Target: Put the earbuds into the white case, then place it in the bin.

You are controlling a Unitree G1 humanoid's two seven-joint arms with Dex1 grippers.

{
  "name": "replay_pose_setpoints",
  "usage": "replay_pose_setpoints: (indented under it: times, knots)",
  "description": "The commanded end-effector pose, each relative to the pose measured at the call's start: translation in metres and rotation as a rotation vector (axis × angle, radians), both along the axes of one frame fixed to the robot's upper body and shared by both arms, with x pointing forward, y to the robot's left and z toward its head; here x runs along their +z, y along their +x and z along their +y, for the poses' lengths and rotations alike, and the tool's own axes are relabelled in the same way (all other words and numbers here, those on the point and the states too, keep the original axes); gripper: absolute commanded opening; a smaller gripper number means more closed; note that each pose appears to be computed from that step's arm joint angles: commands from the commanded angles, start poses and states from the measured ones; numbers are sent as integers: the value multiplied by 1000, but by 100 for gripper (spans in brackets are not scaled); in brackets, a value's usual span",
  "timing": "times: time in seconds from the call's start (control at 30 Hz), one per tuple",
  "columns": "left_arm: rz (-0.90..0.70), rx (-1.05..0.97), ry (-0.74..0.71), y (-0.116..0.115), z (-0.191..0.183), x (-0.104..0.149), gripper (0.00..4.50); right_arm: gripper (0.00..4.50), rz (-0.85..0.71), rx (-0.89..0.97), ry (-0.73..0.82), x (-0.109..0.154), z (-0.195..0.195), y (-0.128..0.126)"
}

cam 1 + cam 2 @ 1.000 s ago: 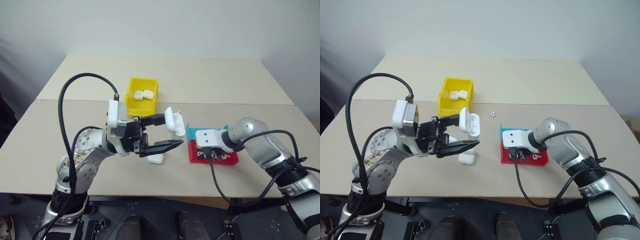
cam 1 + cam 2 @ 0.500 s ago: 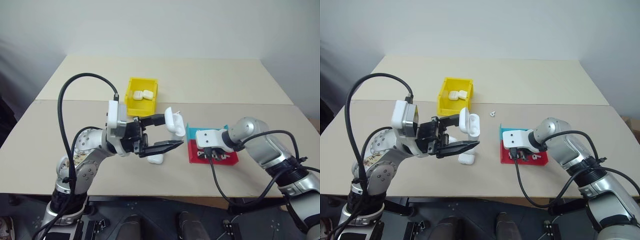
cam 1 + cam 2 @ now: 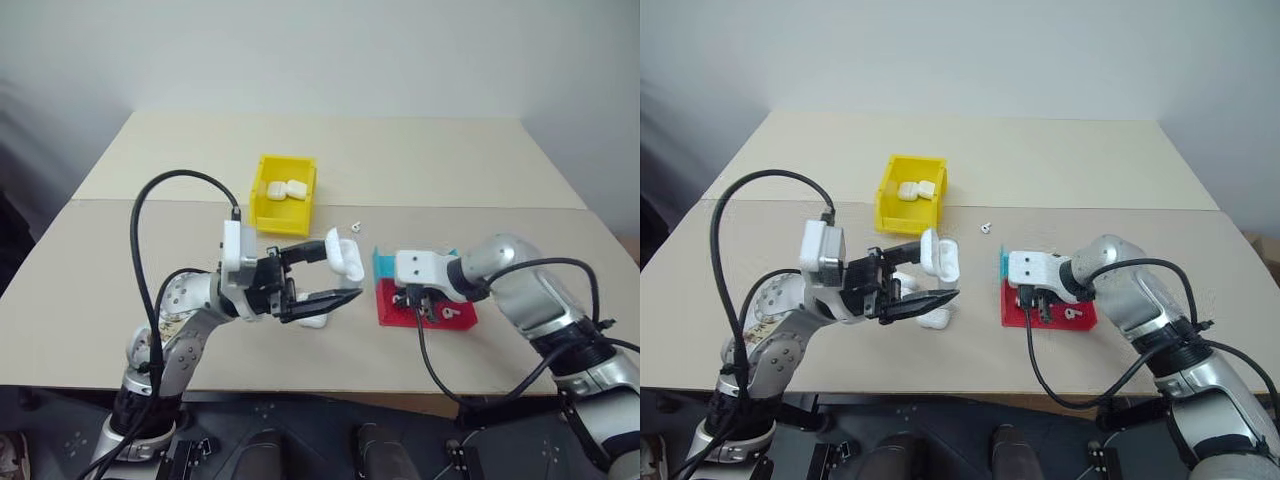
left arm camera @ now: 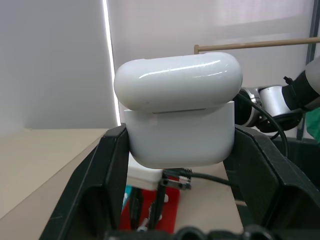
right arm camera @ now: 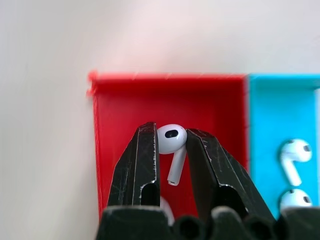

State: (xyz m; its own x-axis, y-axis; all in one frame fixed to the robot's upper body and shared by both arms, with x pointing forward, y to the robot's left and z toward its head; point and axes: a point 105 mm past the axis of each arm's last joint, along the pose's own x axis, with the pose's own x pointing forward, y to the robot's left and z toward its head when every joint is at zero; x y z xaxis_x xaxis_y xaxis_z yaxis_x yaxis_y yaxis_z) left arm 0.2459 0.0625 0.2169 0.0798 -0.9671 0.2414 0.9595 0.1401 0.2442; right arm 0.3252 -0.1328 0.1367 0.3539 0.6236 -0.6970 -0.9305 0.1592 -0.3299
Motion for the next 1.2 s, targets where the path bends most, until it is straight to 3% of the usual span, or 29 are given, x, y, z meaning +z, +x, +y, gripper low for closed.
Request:
replay_pose_setpoints:
  times: [0.03,0.17,0.43,0.8,1.2]
  knots:
    - [-58,-31,-21,-5,-4,12,278,62,-55,-48,322,53,7,-8]
    - [-73,-76,-44,-9,-10,18,278,62,-78,-86,839,114,-3,-26]
    - [-82,-136,-114,-8,-18,37,278,62,-84,-51,1218,156,-2,-60]
    - [-78,-134,-139,-4,-26,43,278,62,-60,78,1291,171,30,-97]
    - [-71,-129,-156,-3,-29,46,278,62,-87,67,1196,162,42,-90]
